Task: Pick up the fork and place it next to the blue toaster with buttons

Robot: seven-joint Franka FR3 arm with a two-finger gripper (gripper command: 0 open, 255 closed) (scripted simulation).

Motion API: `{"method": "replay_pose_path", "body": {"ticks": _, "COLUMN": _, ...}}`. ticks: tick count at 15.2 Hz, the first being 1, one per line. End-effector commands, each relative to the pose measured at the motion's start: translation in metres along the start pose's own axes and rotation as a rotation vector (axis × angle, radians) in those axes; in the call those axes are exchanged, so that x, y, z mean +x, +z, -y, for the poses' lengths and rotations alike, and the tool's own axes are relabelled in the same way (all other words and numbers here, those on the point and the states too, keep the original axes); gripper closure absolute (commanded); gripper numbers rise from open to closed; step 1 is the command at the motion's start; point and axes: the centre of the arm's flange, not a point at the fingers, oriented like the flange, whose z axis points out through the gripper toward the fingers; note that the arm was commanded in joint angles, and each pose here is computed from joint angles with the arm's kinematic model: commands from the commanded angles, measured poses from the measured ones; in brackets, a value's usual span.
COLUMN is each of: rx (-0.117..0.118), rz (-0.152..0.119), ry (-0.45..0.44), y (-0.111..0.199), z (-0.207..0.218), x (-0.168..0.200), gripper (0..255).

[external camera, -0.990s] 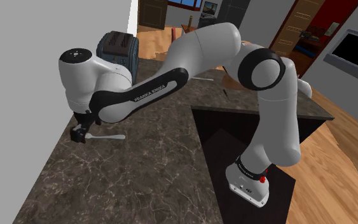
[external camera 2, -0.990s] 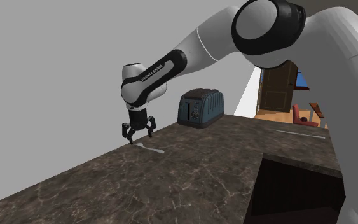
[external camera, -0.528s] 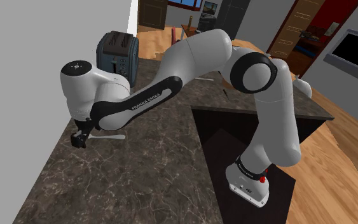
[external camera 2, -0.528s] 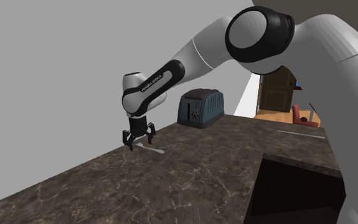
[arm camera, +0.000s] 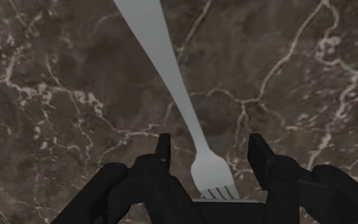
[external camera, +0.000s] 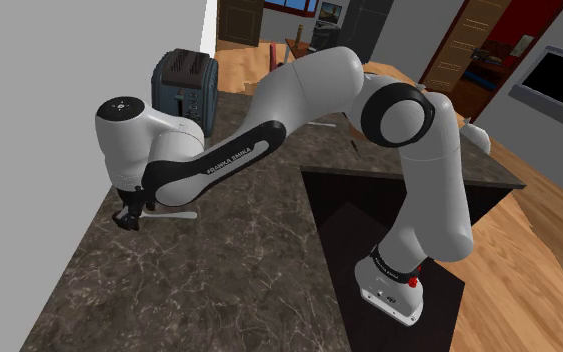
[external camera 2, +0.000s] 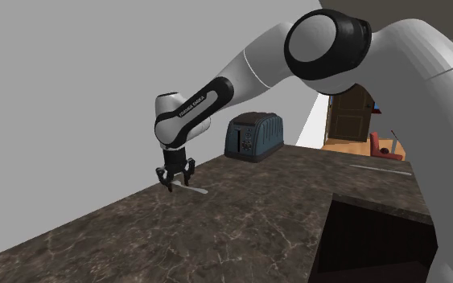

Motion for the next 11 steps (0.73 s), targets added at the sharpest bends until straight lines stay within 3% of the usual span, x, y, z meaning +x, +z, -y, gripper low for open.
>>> {"method": "replay_pose_path", "body": {"ticks": 1, "rx": 0.000, "rz": 0.000, "ry": 0.000, "y": 0.000, "z": 0.000, "x": 0.000, "gripper": 255}}
{"method": "replay_pose_path", "body": {"ticks": 11, "rx": 0.000, "rz": 0.000, "ry": 0.000, "y": -0.010, "z": -0.001, "x": 0.001, "gripper": 255}}
